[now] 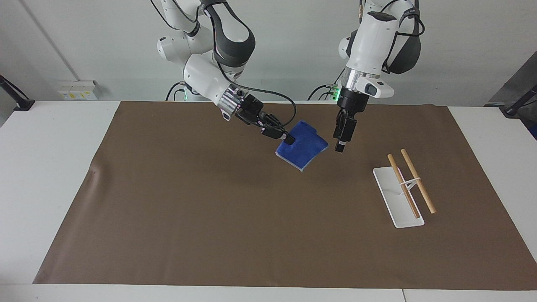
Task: Right arm passes towel to left arm to hang
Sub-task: 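Carry the towel with the right gripper while the left gripper approaches it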
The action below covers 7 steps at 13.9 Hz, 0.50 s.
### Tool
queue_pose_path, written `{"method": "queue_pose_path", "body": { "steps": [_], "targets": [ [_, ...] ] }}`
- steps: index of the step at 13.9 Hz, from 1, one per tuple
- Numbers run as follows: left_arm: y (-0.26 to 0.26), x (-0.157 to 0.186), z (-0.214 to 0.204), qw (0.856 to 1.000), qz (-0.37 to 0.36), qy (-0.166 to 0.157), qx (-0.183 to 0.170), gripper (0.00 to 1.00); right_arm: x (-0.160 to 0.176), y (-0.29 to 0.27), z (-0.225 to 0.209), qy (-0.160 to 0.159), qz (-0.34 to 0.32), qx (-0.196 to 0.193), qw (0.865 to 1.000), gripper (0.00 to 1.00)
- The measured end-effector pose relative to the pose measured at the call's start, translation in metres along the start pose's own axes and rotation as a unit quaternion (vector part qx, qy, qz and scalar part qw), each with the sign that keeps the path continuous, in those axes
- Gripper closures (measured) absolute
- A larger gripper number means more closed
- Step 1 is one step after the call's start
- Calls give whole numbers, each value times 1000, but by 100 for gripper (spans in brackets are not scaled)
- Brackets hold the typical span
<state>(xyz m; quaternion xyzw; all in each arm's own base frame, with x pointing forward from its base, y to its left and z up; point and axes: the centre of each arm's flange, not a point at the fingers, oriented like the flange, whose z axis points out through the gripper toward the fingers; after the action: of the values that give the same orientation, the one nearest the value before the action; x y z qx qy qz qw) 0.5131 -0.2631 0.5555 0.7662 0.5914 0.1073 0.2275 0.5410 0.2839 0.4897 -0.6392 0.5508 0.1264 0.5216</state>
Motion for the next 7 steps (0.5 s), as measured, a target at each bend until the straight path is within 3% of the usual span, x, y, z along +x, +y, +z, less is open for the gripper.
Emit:
{"method": "queue_pose_path", "body": {
  "steps": [7],
  "targets": [
    [-1,-19,14,999,-39,-20,-21,0,-7,6,5,-1,12,9,1000,93]
  ]
}}
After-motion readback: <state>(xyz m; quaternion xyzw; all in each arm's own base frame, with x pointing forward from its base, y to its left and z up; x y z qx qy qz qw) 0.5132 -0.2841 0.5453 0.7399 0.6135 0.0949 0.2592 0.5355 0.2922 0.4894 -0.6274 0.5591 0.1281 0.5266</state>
